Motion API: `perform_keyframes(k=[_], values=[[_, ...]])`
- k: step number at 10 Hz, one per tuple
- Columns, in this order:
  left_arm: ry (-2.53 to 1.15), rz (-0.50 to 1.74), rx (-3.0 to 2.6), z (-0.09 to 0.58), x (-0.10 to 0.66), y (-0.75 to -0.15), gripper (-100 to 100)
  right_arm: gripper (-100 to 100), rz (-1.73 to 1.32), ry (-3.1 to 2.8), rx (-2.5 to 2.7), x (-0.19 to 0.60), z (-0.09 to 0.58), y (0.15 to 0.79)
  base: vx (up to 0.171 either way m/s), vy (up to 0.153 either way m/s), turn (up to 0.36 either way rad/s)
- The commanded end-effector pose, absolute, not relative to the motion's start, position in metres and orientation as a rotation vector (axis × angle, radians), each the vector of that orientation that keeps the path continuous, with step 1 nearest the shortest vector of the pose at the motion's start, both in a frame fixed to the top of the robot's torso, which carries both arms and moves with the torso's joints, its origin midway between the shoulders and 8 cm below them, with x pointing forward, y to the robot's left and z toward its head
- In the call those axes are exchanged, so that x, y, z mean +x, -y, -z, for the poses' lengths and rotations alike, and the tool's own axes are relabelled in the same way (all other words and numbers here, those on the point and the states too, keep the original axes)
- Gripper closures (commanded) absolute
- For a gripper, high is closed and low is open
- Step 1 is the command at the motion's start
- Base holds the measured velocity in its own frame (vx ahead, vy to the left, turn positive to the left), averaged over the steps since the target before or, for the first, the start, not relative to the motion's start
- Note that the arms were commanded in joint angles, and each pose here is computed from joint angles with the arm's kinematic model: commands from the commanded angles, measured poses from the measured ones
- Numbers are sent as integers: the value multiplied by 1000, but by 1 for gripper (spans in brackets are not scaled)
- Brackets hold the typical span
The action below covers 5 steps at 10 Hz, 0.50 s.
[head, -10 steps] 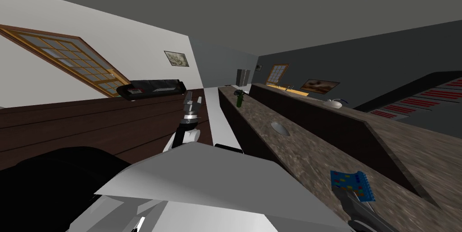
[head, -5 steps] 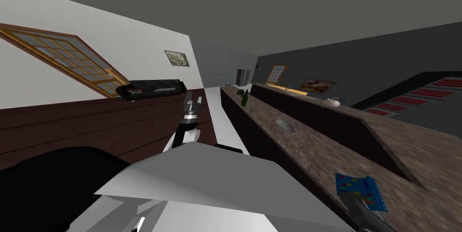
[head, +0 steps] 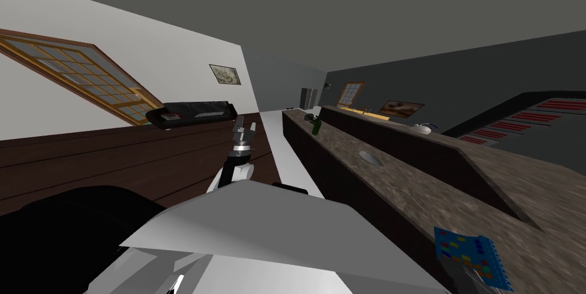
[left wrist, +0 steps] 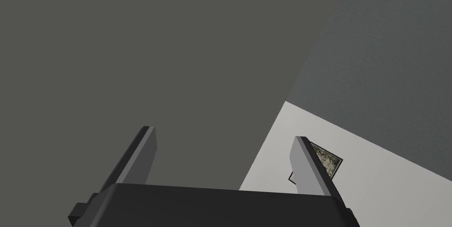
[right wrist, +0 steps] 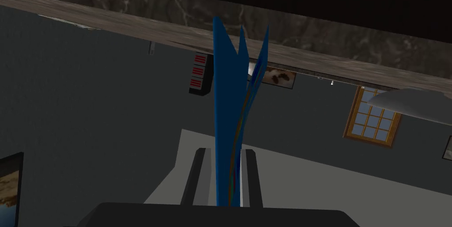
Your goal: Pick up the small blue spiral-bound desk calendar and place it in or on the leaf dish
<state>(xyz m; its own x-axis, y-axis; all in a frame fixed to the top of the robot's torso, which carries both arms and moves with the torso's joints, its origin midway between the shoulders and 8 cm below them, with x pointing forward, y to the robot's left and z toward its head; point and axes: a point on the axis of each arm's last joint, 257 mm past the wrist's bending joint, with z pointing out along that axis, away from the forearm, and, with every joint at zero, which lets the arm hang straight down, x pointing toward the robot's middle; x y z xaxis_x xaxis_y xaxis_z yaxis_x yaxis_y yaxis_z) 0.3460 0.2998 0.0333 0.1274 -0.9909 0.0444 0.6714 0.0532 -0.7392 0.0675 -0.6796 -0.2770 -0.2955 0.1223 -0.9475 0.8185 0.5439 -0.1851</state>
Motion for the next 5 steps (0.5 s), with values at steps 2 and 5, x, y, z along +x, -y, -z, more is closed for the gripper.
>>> perform_keyframes(k=[2,5], values=[[-565,1370,-712,-33,346,-300,0,100,868,-1767,822,54,279,684,26,216,-28],[-566,1370,-712,-33,346,-300,0,100,883,-1749,816,57,268,686,245,26,69]])
